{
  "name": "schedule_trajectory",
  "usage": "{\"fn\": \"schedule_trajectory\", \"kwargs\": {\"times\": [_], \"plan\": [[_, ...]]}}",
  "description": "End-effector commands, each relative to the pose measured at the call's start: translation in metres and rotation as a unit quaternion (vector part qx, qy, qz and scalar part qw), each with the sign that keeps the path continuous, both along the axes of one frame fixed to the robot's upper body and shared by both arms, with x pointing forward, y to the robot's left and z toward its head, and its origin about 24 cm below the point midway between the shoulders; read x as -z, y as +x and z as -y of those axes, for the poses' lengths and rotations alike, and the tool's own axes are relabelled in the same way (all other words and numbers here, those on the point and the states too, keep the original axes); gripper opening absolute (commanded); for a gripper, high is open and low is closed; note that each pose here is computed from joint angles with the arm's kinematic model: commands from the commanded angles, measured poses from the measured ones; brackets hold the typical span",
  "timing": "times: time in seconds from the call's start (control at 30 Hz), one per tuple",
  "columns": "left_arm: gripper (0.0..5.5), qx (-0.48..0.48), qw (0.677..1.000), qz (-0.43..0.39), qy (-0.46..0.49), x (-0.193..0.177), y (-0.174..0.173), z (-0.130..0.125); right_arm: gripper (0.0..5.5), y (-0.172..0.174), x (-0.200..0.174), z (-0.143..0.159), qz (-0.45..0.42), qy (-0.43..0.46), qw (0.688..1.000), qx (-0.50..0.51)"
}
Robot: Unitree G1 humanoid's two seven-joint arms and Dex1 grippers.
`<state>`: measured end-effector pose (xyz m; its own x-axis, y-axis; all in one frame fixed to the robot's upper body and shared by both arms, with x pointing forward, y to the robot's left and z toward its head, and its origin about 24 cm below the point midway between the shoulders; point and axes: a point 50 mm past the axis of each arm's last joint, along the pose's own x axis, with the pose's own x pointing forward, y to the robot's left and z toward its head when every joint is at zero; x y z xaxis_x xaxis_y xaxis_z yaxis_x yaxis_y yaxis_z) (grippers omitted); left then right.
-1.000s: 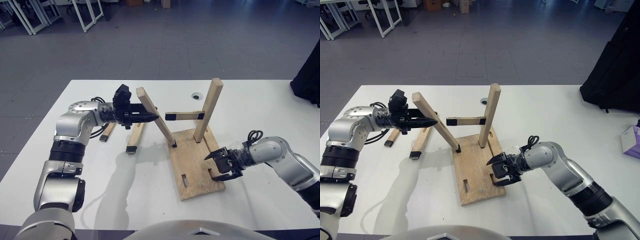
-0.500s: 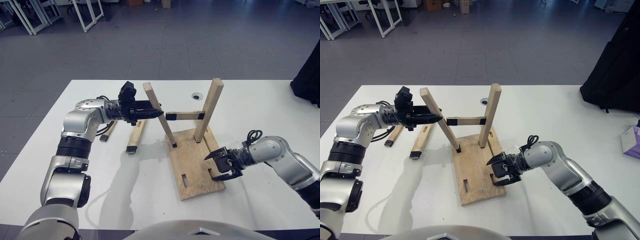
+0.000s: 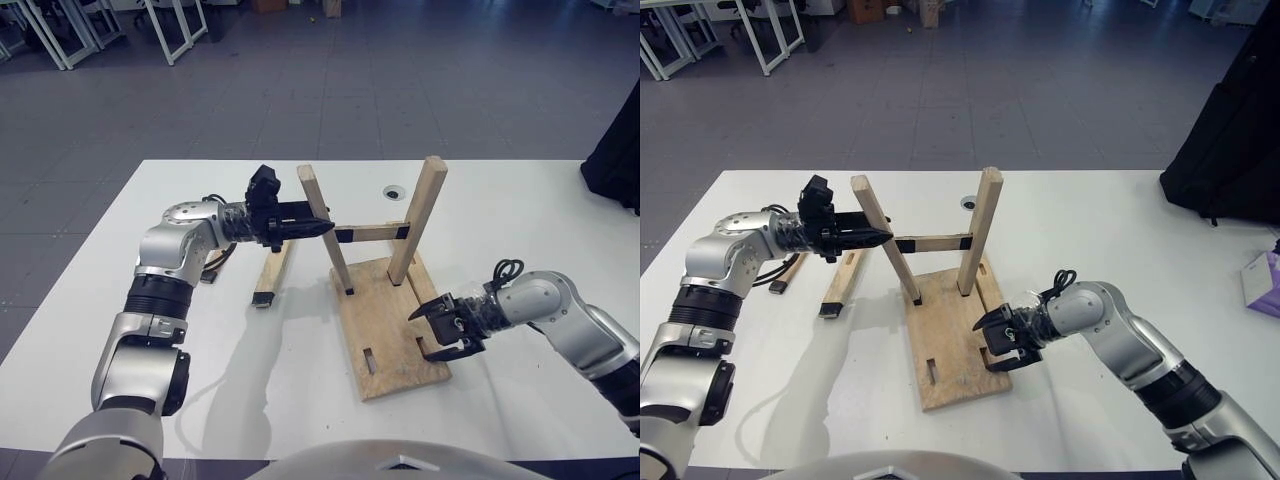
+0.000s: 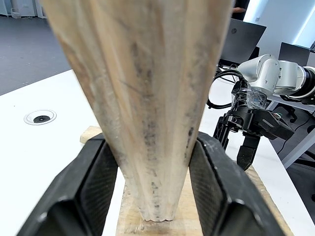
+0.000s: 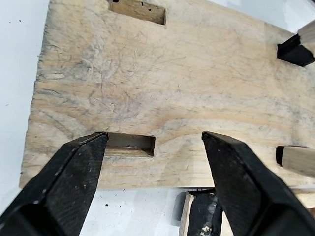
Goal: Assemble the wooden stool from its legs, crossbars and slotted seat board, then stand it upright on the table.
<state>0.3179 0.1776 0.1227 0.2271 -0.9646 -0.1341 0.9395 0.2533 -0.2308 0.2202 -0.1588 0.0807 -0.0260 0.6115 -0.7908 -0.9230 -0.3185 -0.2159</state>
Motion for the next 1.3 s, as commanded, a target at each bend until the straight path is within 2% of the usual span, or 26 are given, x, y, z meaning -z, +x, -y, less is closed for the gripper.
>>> {"fn": "schedule_trajectory", "kwargs": {"times": [0.03,0.33,0.5,0.57,0.63,0.73,0.8,0.97,1.03,1.07,1.13,1.2,1.3], "plan": [[2.03,-0.002,0.979,-0.167,0.118,0.092,-0.042,0.004,3.52,-0.017,0.025,0.001,-0.063,-0.007,0.998,0.022],[2.03,-0.01,0.975,-0.182,0.13,0.1,-0.048,0.001,3.52,0.006,-0.053,-0.025,-0.037,0.207,0.975,0.068],[2.03,-0.012,0.974,-0.181,0.137,0.1,-0.048,-0.001,3.52,0.019,-0.089,-0.036,0.018,0.316,0.944,0.091],[2.03,-0.011,0.973,-0.182,0.139,0.101,-0.049,-0.001,3.52,0.031,-0.111,-0.048,0.085,0.395,0.907,0.117],[2.03,-0.012,0.974,-0.181,0.14,0.1,-0.05,-0.002,3.52,0.04,-0.124,-0.059,0.162,0.434,0.875,0.142],[2.03,-0.014,0.974,-0.177,0.139,0.098,-0.05,-0.005,3.52,0.051,-0.133,-0.07,0.273,0.448,0.831,0.186],[2.03,-0.016,0.974,-0.176,0.14,0.098,-0.05,-0.007,3.52,0.059,-0.126,-0.076,0.344,0.41,0.82,0.202],[2.03,-0.015,0.974,-0.175,0.14,0.099,-0.052,-0.005,3.52,0.068,-0.079,-0.09,0.401,0.283,0.854,0.174],[2.03,-0.014,0.974,-0.176,0.139,0.1,-0.052,-0.004,3.52,0.074,-0.044,-0.089,0.376,0.202,0.888,0.171],[2.03,-0.013,0.974,-0.176,0.14,0.101,-0.052,-0.002,3.52,0.076,-0.022,-0.082,0.365,0.133,0.907,0.16],[2.03,-0.01,0.975,-0.174,0.139,0.101,-0.052,-0.001,3.52,0.065,0.012,-0.07,0.292,0.045,0.946,0.131],[2.03,-0.006,0.976,-0.172,0.134,0.101,-0.054,0.0,3.52,0.058,0.019,-0.066,0.247,0.036,0.96,0.124],[2.03,-0.01,0.976,-0.172,0.135,0.102,-0.054,-0.002,3.52,0.064,0.012,-0.061,0.255,0.034,0.958,0.124]]}}
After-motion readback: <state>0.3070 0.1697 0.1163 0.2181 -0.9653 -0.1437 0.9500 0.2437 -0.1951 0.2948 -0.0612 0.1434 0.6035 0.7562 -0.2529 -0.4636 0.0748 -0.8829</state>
